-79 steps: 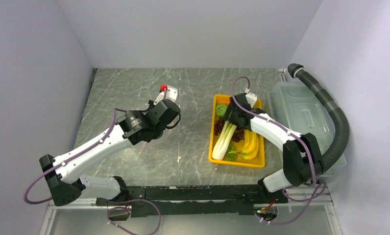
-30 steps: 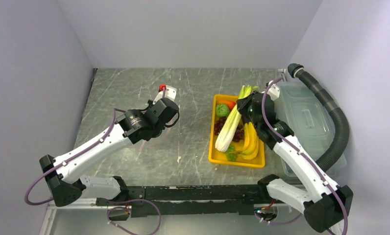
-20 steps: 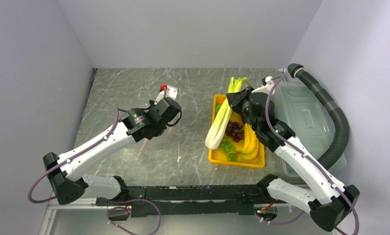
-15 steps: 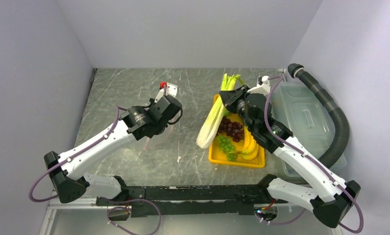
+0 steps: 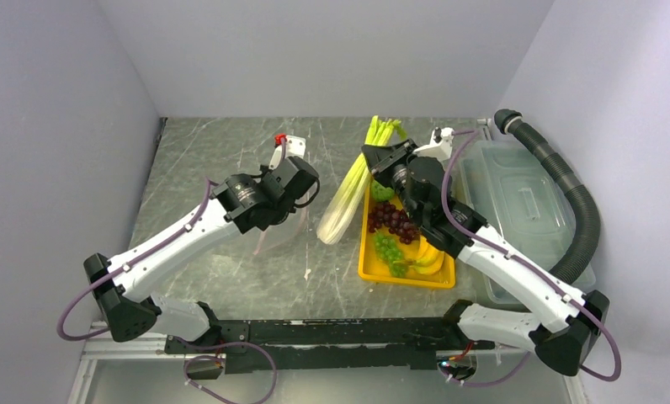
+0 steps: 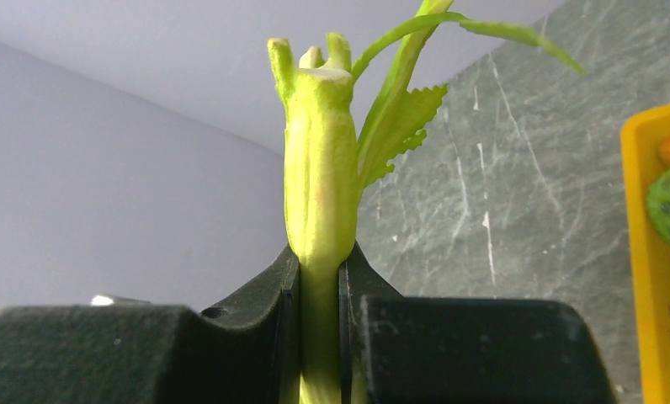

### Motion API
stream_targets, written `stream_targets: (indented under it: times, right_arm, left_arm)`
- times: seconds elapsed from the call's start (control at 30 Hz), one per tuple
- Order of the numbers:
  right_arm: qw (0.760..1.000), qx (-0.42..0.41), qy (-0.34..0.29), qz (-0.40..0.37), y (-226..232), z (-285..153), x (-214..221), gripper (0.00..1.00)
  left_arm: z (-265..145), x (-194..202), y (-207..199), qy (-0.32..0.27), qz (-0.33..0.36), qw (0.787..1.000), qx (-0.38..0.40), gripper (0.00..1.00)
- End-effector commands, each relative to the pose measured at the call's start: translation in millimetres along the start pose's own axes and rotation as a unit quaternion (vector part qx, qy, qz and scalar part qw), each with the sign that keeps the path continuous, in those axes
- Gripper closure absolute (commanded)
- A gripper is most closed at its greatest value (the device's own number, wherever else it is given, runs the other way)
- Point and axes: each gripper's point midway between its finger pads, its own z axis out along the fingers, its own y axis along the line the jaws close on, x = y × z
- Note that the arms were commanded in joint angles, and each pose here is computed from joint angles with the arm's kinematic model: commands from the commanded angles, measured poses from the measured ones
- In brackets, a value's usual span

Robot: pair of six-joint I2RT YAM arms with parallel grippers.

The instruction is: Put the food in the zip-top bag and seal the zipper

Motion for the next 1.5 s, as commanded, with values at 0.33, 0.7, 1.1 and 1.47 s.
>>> stream_targets:
  times: [0.33,0.7,1.1,1.47]
  right_arm:
    - [0.994,-0.064,-0.046,0.071,69,23,-18,1.0]
    - [0.996,-0.056,-0.057,0.046,72,42,12,1.0]
    - [0.993,-0.031,-0.111,0.014,47,27,38,1.0]
    - [0.991,-0.03,-0.129,-0.005,29,-15,70,1.0]
  left_arm:
    - [-5,-13,-22,0.0,-0.066,0.997,0.042,1.0]
    - [-21,-23,-34,0.006,-0.099,0.991,0.089,1.0]
    - [-32,-34,-36,-0.006,-0.14,0.984,0.112,1.0]
    - [-28,-44,-35,-0.023,-0.155,0.982,0.104,1.0]
